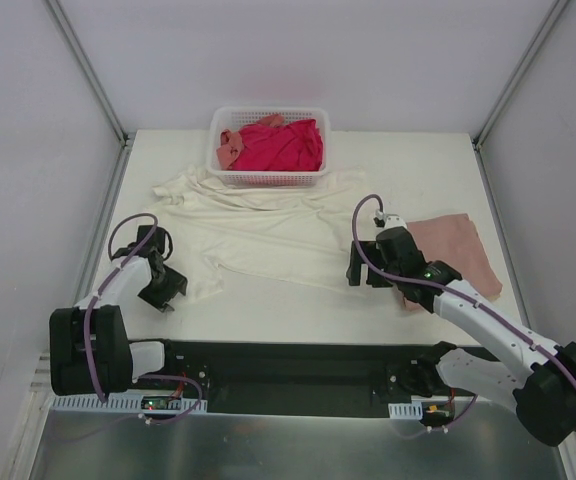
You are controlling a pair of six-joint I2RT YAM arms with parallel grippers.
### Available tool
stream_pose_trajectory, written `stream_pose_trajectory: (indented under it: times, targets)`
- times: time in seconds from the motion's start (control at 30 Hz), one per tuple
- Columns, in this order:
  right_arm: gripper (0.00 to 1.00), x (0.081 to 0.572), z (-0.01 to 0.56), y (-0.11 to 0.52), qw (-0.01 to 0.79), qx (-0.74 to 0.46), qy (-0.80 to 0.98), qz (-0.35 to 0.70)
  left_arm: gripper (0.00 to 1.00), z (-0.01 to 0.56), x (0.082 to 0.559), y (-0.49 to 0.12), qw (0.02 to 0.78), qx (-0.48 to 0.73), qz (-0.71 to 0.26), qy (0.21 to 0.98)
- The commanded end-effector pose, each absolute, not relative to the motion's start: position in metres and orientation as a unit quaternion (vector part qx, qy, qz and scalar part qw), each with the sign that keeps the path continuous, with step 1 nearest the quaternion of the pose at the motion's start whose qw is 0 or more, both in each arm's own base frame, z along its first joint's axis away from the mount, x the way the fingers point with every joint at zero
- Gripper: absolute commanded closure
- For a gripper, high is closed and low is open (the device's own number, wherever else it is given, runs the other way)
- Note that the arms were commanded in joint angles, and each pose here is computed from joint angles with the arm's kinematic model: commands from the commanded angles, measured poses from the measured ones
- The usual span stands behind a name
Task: Fold and stack the t-shirts
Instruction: Flatten the tshirt out
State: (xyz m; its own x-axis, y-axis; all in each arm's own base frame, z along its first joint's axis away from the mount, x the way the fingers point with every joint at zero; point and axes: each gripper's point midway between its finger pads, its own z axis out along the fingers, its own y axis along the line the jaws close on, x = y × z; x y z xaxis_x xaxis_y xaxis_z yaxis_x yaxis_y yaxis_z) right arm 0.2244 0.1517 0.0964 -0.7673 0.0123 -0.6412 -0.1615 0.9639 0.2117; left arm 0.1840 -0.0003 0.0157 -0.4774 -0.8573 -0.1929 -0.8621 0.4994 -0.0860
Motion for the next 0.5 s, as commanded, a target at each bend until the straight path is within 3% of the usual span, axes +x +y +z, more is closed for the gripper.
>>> stream_pose_trajectory:
  times: [0.0, 0.13, 0.27, 0.47]
  targets:
    - [0.03, 0.226, 0.09, 0.145, 0.331, -0.04, 0.935, 0.118, 0.51, 0.001, 0.182, 0.003, 0.088, -0.507, 0.034, 0.857]
    - [0.03, 0.226, 0.089, 0.14, 0.329, -0.034, 0.936, 0.115, 0.62, -0.007, 0.179, 0.01, 0.075, -0.508, 0.064, 0.856]
    - [0.03, 0.222, 0.087, 0.138, 0.323, -0.029, 0.939, 0.115, 1.0, -0.014, 0.178, 0.008, 0.058, -0.498, 0.067, 0.863]
    - [0.01, 0.203, 0.072, 0.152, 0.272, -0.029, 0.949, 0.156, 1.0, -0.005, 0.186, 0.007, 0.085, -0.484, 0.044, 0.87]
